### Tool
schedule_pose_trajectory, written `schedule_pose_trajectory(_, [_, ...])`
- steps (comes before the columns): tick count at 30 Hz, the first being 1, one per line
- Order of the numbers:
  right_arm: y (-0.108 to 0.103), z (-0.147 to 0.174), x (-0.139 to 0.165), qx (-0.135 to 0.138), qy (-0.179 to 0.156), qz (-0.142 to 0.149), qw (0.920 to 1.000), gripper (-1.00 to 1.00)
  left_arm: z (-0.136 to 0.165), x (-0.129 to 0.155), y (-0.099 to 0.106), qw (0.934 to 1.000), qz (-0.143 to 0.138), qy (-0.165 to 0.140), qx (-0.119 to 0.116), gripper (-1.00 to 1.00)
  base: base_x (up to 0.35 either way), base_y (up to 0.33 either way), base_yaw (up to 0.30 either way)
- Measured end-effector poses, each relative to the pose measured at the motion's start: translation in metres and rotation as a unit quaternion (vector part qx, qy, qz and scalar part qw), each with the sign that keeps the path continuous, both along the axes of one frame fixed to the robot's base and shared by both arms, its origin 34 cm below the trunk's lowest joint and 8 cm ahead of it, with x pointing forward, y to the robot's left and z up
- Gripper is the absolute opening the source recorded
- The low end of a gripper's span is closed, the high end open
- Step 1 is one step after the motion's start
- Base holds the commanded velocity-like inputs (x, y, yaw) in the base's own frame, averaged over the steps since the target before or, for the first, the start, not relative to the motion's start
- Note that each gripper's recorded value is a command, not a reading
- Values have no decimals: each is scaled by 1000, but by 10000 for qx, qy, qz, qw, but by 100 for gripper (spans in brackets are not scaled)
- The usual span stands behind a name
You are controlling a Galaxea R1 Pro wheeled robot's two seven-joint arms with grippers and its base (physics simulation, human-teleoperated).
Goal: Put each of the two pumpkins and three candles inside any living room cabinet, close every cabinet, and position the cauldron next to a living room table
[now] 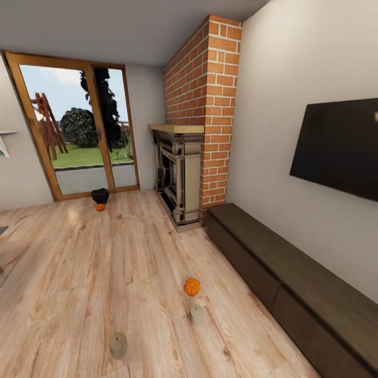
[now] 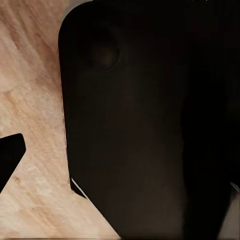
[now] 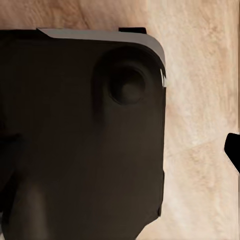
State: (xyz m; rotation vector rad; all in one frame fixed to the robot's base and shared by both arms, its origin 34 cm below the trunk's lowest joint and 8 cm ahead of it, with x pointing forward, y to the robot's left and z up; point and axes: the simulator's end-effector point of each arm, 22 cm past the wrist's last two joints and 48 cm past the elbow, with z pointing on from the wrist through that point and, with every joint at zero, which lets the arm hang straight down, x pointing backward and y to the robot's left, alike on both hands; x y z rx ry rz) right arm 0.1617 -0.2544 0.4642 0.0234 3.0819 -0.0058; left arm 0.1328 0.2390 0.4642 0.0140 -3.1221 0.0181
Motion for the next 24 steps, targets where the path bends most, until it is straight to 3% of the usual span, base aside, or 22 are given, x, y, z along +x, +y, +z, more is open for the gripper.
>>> schedule_pose_trajectory(1, [-1,2,1,-6,-27,1,10000,100,2,0,1,10000,10,-1,6,100,0,0,0])
schedule_pose_trajectory(2, [-4,11,45,-39,-1036,10,9946,100,3,0,3,10000,37,-3,19,100,0,0,0])
schedule_pose_trajectory(3, [-6,14,51,-52,-1189,8,9929,100,5,0,4,10000,53,-3,29,100,0,0,0])
schedule_pose_trajectory(6, [-8,23,64,-75,-1503,13,9886,100,9,1,12,9999,108,-13,79,100,0,0,0])
schedule_pose_trajectory(10, [-9,33,74,-81,-1691,25,9856,100,16,30,26,9990,258,-327,171,100,0,0,0])
schedule_pose_trajectory(13, [-6,43,97,-68,-1953,21,9807,100,25,74,33,9949,595,-791,187,100,0,0,0])
schedule_pose_trajectory(19, [10,62,131,36,-2333,-6,9724,100,52,156,37,9832,721,-1669,148,100,0,0,0])
schedule_pose_trajectory(21, [14,72,152,59,-2561,-17,9666,100,61,172,37,9802,731,-1835,136,100,0,0,0])
schedule_pose_trajectory(24, [20,102,208,95,-3200,-43,9474,100,75,202,36,9744,735,-2124,112,100,0,0,0])
